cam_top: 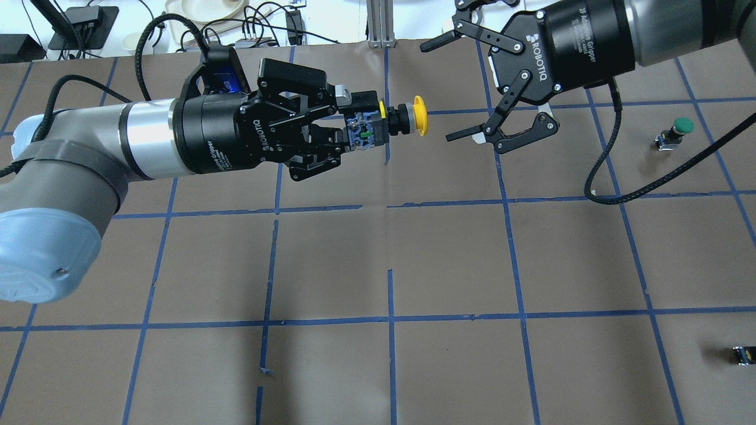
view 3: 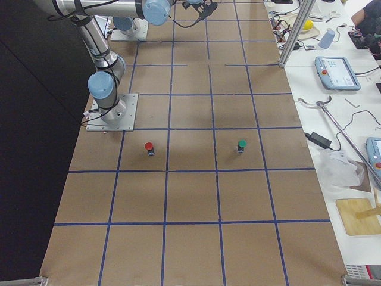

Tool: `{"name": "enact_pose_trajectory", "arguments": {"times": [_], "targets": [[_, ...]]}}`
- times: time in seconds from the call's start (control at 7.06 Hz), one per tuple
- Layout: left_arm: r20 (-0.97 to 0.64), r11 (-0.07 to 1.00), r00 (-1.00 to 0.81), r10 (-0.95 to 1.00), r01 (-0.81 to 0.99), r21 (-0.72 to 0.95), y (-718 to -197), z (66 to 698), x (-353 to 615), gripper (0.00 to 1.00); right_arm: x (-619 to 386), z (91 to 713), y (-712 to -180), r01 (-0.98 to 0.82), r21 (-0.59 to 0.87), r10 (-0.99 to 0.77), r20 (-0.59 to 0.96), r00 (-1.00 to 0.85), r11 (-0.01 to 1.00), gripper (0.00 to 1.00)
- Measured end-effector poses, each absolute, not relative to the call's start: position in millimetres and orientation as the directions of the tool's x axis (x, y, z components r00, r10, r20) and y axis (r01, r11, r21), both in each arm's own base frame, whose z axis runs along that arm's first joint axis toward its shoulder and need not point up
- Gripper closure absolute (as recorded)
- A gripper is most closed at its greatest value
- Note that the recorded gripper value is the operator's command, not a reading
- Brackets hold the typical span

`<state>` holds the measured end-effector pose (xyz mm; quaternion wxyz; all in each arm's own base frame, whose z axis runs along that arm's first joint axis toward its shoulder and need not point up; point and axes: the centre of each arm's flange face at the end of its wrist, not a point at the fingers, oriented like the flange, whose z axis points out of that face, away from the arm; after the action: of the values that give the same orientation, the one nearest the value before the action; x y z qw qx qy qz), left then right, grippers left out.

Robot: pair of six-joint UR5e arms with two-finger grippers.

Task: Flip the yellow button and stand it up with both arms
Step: 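Lift the button with the left gripper toward the approaching right gripper, then close the right gripper on the yellow cap held out by the left gripper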

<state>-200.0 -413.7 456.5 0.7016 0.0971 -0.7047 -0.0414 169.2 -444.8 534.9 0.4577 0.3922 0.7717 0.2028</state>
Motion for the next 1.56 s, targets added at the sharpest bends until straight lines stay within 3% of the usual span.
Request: {"name": "enact_pose_trajectory", "arguments": {"times": [0.99,1.13,1.42,1.56], "targets": [[0.98,0.977,0.005,-0.2,-0.079,0.2,-414.4,457.3,-200.0,0.93,179.9,537.6,-425.3,0.419,0.762,0.869,-0.436,-0.234,0.495,0.18],[0.98,0.977,0.004,-0.197,-0.079,0.197,-414.2,458.5,-200.0,0.93,180.2,537.6,-422.8,0.417,0.769,0.875,-0.425,-0.233,0.485,0.26],[0.981,0.978,0.004,-0.194,-0.079,0.194,-414.0,459.7,-200.1,0.93,180.4,537.8,-421.0,0.416,0.774,0.878,-0.418,-0.231,0.478,0.65],[0.981,0.978,0.004,-0.194,-0.079,0.194,-413.7,459.8,-200.1,0.93,180.3,538.0,-420.6,0.415,0.775,0.879,-0.417,-0.23,0.477,0.74]]}}
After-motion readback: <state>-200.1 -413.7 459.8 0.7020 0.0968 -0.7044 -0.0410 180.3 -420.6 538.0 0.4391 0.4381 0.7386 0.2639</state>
